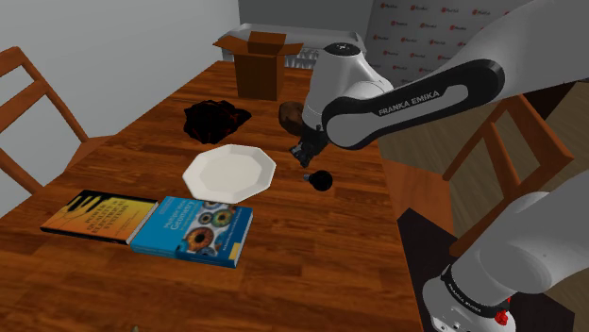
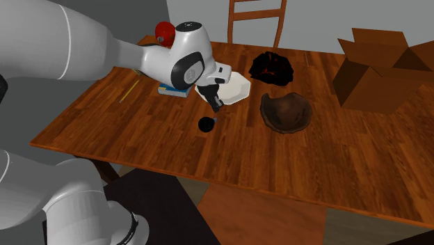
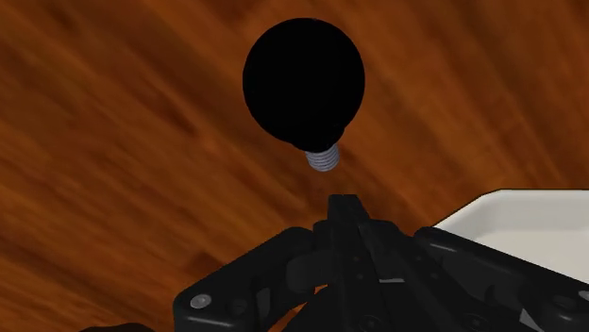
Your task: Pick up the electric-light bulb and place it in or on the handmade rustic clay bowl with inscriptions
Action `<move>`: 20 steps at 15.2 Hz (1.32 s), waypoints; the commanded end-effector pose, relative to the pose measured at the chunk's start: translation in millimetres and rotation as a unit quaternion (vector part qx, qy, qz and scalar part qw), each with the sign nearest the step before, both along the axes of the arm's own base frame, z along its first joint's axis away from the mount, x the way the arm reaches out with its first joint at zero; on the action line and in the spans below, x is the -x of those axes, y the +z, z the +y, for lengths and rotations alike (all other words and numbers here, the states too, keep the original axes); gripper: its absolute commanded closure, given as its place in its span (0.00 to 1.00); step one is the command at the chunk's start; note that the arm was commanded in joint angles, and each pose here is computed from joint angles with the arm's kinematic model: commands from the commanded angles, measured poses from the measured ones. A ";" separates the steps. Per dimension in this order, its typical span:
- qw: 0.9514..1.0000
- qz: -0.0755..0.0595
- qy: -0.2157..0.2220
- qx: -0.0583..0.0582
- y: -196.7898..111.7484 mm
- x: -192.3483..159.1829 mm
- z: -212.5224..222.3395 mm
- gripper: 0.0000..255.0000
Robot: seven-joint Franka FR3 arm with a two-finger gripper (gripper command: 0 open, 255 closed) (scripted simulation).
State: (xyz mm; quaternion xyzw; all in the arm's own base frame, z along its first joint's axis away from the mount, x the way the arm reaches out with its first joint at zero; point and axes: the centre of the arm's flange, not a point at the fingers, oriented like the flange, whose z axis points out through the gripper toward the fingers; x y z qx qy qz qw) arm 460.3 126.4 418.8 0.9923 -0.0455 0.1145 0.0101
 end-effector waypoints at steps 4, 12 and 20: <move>0.998 0.058 0.024 -0.011 0.7 7.9 -11.4 0.00; 0.989 0.135 0.057 -0.026 -23.7 18.7 -26.7 0.00; 0.989 0.135 0.057 -0.026 -37.3 19.3 -26.3 0.00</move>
